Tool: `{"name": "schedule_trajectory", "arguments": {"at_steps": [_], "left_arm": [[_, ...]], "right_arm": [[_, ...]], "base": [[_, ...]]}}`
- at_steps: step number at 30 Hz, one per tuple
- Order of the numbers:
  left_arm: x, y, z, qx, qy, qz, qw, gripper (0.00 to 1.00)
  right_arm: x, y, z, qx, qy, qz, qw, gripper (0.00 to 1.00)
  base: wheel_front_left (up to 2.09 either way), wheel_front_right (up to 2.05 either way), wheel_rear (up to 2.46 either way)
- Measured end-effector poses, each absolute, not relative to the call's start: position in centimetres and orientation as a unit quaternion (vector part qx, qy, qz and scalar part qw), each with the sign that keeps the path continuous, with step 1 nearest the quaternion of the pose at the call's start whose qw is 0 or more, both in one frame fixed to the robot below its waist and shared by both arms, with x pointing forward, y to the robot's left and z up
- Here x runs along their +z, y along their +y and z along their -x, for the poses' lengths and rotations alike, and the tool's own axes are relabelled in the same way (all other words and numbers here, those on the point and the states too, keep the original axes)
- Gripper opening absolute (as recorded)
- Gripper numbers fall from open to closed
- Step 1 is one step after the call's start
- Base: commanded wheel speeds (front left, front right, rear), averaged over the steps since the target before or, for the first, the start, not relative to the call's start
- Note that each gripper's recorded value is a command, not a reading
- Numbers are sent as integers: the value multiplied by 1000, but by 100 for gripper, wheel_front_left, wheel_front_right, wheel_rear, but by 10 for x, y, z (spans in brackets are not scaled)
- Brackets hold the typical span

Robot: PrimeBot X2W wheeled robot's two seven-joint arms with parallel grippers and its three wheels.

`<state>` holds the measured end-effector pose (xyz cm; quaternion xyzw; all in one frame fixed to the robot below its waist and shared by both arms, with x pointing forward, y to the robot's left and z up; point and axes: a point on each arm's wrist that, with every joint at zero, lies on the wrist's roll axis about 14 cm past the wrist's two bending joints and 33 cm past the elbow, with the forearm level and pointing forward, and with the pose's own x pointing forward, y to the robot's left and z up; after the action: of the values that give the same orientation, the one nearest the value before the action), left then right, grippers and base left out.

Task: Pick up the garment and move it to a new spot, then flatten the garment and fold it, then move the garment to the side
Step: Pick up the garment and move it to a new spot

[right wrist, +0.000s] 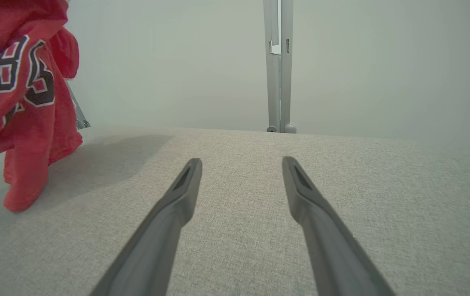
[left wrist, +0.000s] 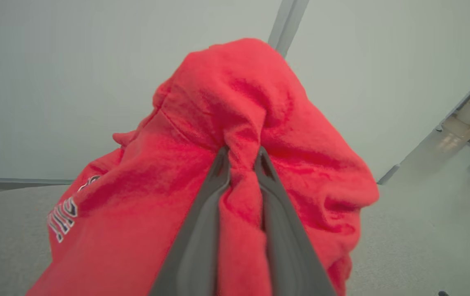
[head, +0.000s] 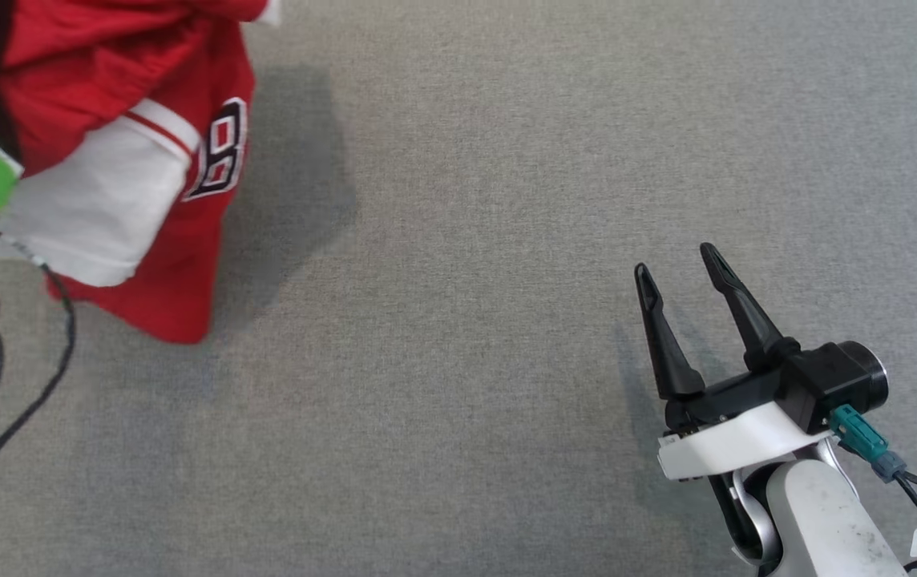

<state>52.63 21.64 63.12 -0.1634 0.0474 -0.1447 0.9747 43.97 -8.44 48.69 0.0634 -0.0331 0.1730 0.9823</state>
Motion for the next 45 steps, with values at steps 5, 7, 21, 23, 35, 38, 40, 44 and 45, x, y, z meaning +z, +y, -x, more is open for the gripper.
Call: {"name": "schedule_trajectory", "arguments": {"at_steps": [5, 7, 21, 23, 35, 38, 40, 44, 45], "left_arm": [[655, 143, -513, -234, 37, 178, 955, 0], [664, 111, -505, -273, 34, 188, 943, 0], [668, -50, -448, -453, 63, 206, 865, 0], [637, -58, -446, -447, 96, 200, 867, 0], [445, -63, -413, -381, 240, 120, 885, 0], [424, -59, -407, -371, 253, 108, 887, 0], [419, -60, -404, -371, 253, 108, 887, 0], [422, -62, -405, -366, 237, 112, 893, 0], [424, -62, -405, -366, 232, 112, 894, 18]], "right_arm": [[496, -97, -430, 153, -41, -64, 985, 100], [500, -104, -427, 142, -45, -64, 987, 100], [517, -167, -388, 48, -60, -66, 995, 100], [515, -177, -381, 32, -56, -65, 996, 100], [498, -195, -369, 1, -29, -55, 998, 100], [497, -188, -372, 12, -28, -55, 998, 100], [498, -185, -373, 17, -30, -54, 998, 100], [500, -182, -375, 24, -33, -49, 998, 100], [501, -181, -375, 25, -34, -47, 998, 100]], "base": [[0, 0, 0], [0, 0, 0], [0, 0, 0], [0, 0, 0], [0, 0, 0], [0, 0, 0], [0, 0, 0], [0, 0, 0], [0, 0, 0]]}}
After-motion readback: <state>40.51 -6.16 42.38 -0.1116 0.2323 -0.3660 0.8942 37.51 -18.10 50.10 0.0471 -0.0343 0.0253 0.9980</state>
